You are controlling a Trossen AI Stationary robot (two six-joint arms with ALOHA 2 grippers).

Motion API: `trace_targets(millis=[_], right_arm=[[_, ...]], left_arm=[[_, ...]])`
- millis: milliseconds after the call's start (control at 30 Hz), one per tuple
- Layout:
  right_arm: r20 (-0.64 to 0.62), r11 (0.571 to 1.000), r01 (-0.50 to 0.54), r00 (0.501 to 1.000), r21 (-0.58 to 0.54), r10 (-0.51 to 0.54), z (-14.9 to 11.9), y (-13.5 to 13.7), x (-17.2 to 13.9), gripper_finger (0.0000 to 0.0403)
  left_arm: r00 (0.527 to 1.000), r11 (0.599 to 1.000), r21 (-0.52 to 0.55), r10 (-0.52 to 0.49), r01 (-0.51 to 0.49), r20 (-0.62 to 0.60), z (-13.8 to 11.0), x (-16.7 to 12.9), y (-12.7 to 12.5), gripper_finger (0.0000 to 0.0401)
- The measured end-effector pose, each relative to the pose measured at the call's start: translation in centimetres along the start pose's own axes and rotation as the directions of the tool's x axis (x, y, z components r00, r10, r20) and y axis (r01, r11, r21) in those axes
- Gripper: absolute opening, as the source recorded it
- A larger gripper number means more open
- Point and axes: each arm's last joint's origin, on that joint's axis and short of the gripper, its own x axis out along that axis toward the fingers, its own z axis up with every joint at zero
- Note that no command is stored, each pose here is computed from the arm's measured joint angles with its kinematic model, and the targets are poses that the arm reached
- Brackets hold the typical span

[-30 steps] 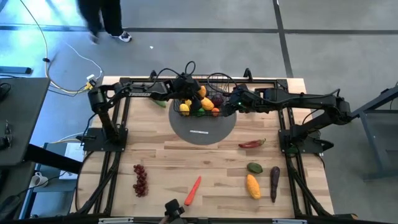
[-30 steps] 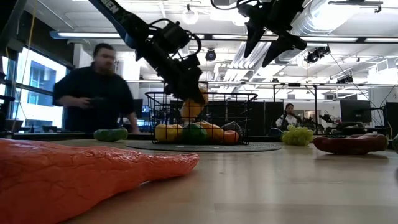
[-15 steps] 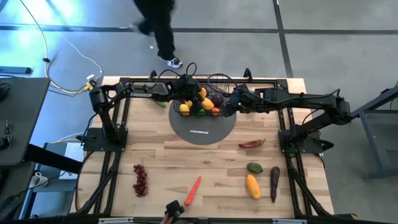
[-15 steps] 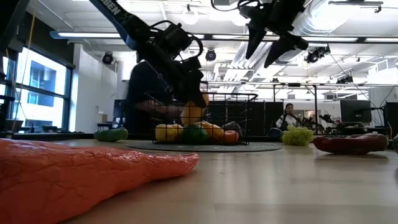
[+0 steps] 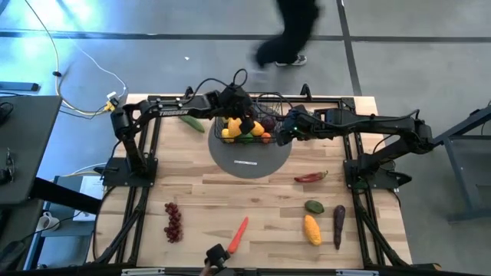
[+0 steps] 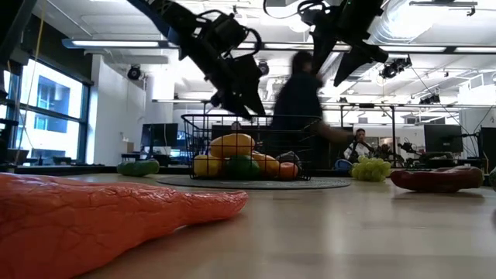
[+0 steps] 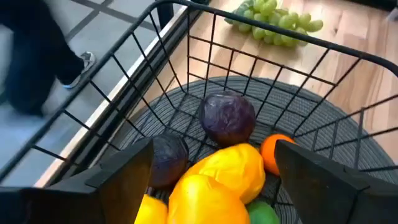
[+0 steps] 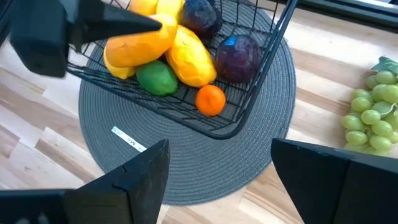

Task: Build produce basket
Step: Put the red chili pepper into the basket

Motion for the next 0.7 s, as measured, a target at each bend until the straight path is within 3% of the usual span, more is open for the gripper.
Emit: trace_targets(millis=[367,700], right_arm=[[-0.07,0.999,0.028,0.997,-0.042,-0.031,-1.4,0.1,-0.4,0.0261],[-0.213,0.992,0.046,0.974,-0.114,-0.07,-4.0,0.1,-0.7,0.0262]], left_arm=[[0.998,0.991,0.132,0.003,0.006,-0.069,3.8,-4.3,0.2,0.0325],[0.988,0.988,0.135,-0.06,0.079,-0.144,3.5,-10.4,0.1,0.0326]])
